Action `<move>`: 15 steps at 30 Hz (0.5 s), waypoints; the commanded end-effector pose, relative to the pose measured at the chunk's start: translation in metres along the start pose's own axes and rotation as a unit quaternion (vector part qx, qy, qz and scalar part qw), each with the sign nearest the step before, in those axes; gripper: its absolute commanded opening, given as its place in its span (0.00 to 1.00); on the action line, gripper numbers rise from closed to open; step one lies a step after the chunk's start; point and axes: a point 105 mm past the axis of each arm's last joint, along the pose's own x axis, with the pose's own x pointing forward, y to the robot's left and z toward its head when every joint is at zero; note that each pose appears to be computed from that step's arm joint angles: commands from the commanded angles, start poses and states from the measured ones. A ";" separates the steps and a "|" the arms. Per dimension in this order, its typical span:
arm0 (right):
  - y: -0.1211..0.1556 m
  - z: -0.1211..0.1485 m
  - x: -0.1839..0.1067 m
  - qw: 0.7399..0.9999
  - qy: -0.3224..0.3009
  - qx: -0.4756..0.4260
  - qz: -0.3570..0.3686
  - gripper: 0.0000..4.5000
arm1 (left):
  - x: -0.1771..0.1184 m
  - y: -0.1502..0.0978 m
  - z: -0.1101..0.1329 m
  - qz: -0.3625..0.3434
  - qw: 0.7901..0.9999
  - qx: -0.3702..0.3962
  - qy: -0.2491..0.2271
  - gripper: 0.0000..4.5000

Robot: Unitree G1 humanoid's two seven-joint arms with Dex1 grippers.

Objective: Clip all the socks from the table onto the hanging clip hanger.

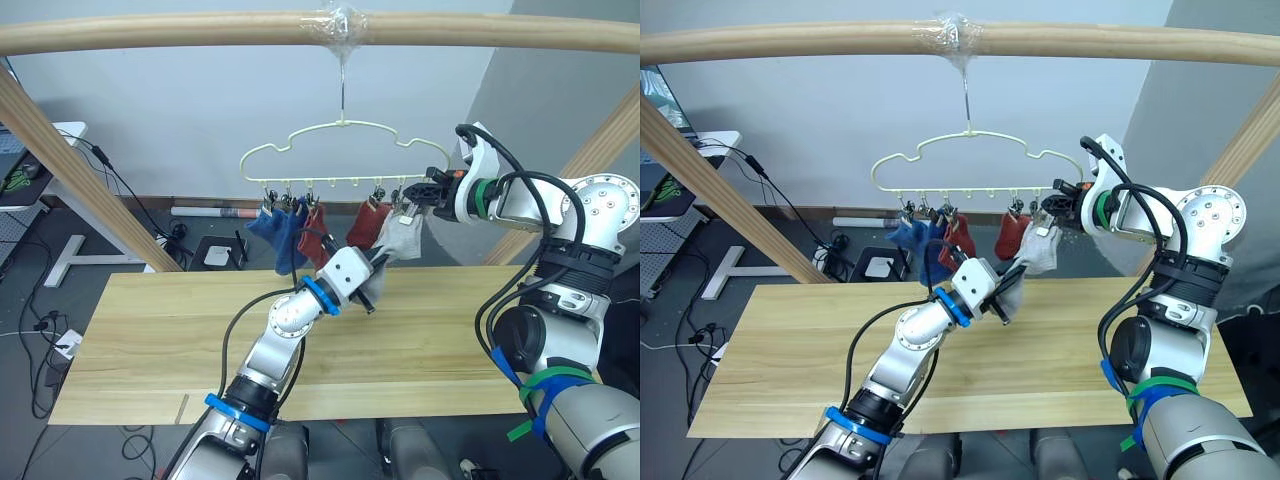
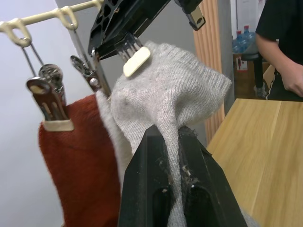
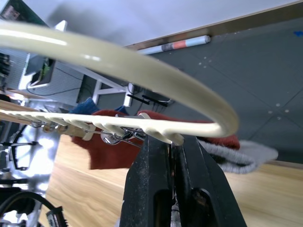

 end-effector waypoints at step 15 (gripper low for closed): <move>0.016 0.014 -0.040 0.992 -0.056 -0.091 0.064 1.00 | 0.014 -0.006 0.013 -0.014 0.999 -0.023 -0.024 0.00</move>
